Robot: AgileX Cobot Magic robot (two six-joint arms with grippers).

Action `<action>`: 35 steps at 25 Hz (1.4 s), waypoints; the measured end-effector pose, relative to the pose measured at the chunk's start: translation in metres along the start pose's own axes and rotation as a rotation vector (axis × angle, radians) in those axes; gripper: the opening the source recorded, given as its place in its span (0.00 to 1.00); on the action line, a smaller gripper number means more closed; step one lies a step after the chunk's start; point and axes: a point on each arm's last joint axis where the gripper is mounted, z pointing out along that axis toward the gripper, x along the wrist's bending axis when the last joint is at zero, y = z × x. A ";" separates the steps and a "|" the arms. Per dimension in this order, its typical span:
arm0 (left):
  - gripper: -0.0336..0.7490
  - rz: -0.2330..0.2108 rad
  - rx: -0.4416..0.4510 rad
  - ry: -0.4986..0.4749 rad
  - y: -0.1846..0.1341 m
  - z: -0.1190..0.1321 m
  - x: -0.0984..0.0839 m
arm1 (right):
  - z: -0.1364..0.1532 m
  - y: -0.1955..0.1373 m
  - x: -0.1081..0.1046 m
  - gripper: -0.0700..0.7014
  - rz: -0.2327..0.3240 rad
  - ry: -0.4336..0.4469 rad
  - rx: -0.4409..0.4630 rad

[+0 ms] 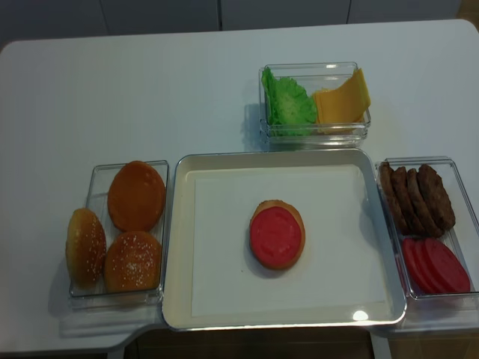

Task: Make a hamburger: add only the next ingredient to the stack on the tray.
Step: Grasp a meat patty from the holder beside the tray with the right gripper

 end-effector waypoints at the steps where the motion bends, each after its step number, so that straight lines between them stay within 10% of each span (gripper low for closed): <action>1: 0.42 0.000 0.000 0.000 0.000 0.000 0.000 | 0.000 0.000 0.000 0.78 0.000 0.000 0.000; 35: 0.42 0.000 0.000 0.000 0.000 0.000 0.000 | 0.000 0.000 0.000 0.78 -0.002 -0.003 0.000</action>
